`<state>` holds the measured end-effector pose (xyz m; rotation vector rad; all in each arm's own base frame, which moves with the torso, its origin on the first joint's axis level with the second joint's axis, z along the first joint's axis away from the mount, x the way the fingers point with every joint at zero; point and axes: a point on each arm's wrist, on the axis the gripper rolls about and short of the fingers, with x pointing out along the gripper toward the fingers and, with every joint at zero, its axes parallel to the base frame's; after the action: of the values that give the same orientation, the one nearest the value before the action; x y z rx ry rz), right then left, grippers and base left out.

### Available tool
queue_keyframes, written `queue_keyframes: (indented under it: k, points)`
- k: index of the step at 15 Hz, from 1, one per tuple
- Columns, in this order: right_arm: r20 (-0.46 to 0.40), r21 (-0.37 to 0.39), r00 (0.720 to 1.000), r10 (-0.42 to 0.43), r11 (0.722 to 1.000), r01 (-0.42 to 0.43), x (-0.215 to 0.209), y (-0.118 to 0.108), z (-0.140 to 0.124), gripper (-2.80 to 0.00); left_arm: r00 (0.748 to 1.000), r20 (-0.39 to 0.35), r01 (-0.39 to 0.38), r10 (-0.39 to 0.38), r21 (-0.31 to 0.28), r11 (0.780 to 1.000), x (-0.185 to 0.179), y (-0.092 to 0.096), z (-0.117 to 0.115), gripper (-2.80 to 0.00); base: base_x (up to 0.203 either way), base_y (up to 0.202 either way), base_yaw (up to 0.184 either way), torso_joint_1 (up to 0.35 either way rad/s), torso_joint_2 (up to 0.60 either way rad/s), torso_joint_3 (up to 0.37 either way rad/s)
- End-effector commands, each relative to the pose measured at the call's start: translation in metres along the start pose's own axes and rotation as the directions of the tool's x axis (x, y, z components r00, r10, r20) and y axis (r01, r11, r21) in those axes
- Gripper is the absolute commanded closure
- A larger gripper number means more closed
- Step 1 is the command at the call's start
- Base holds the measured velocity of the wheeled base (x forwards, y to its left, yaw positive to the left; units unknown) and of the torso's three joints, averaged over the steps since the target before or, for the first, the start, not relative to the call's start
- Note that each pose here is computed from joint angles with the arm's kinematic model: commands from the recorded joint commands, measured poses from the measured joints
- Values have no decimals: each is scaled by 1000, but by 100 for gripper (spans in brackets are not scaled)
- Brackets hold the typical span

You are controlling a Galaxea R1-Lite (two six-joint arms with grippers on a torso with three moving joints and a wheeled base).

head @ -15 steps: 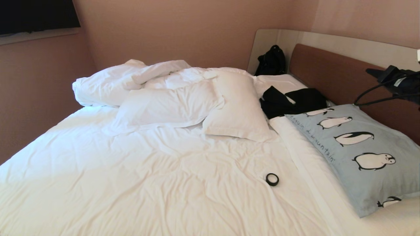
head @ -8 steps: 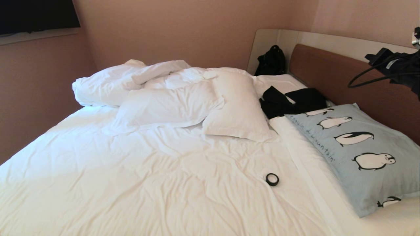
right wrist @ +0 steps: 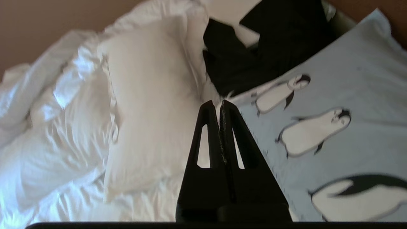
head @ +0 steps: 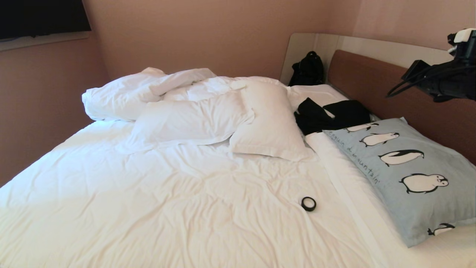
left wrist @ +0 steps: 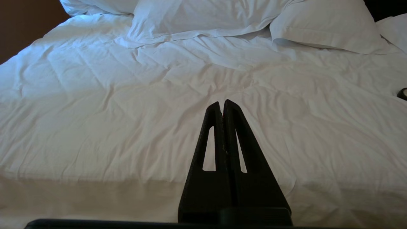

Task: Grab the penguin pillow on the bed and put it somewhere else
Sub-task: Pick up the pillow

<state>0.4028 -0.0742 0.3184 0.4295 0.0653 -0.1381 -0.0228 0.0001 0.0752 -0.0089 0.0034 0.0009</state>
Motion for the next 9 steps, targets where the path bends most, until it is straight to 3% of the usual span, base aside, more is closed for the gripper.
queue_keyframes:
  k: [1, 5, 9]
  points:
    - [-236, -19, 969, -67, 998, 64, -25, 10, -16, 0, 1000, -1, -1, 1, 0, 1000, 0, 0, 0, 0, 0, 0, 0, 0, 0, 0]
    - [-303, -77, 953, 7, 997, -31, -64, 43, -28, 0, 1000, -1, -1, 1, 0, 1000, 0, 0, 0, 0, 0, 0, 0, 0, 0, 0]
    - [-309, -105, 941, 135, 979, -175, -137, 65, -21, 0, 1000, -1, -1, 1, 0, 1000, 0, 0, 0, 0, 0, 0, 0, 0, 0, 0]
